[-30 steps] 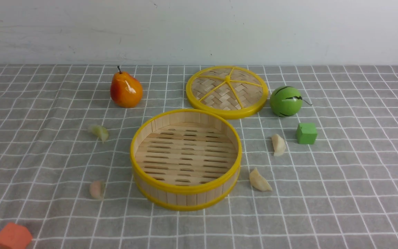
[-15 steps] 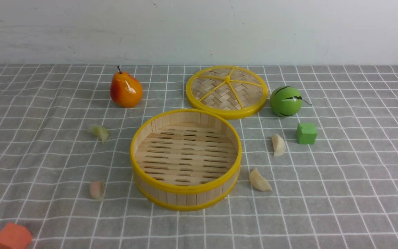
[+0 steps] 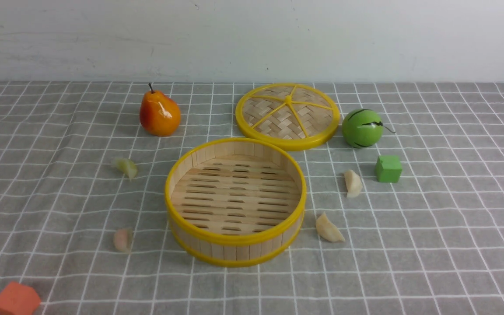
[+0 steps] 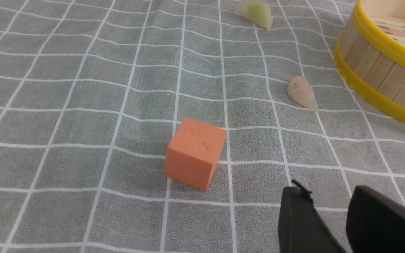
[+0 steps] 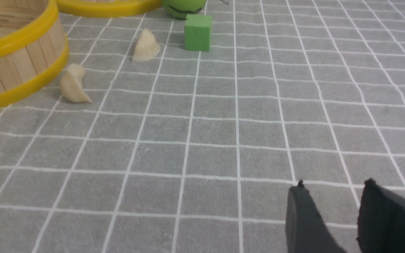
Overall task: Put the dumplings into the steamer on the table with the grey tablecloth.
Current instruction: 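Reach for and grasp a dumpling on the table with the left gripper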
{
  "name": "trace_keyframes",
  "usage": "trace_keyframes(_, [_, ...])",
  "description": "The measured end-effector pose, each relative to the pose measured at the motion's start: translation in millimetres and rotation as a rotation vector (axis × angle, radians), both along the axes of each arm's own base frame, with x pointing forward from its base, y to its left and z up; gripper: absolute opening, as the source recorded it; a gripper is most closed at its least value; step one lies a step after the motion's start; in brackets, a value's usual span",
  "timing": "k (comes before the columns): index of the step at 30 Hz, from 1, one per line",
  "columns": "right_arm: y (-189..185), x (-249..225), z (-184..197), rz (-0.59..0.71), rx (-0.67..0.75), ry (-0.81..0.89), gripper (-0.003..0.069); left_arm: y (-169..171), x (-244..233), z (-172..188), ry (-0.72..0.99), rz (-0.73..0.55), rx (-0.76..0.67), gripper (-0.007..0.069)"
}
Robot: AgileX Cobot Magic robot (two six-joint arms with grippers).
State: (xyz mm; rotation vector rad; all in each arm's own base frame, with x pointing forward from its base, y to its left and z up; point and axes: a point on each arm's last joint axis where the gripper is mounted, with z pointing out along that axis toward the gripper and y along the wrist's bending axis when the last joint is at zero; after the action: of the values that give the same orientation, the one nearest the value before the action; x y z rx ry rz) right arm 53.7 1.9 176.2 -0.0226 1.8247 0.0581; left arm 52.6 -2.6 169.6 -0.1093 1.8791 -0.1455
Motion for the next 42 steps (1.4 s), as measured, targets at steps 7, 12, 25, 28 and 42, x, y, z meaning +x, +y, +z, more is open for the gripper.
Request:
trace_keyframes(7, [3.4,2.0,34.5,0.038,-0.007,-0.395,0.024,-0.3,4.3,25.0,-0.278,0.005,-0.047,0.0214])
trace_keyframes(12, [9.3,-5.8,58.7,0.096,-0.103,-0.685,0.024,0.5,3.2,42.2,-0.468,0.01,-0.058,0.0217])
trace_keyframes(25, [0.9,-35.3,129.8,0.065,0.158,-1.059,0.0059,0.7,-9.7,109.2,-0.76,-0.036,-0.473,0.0128])
trace_keyframes(28, [-1.2,-36.3,161.0,0.044,0.171,-0.99,-0.0013,-1.6,-2.0,152.4,-0.716,-0.045,-0.427,0.0035])
trace_keyframes(42, [14.2,79.5,102.9,0.083,-0.016,0.245,-0.0008,-16.6,159.7,145.7,0.046,0.113,-0.359,-0.0014])
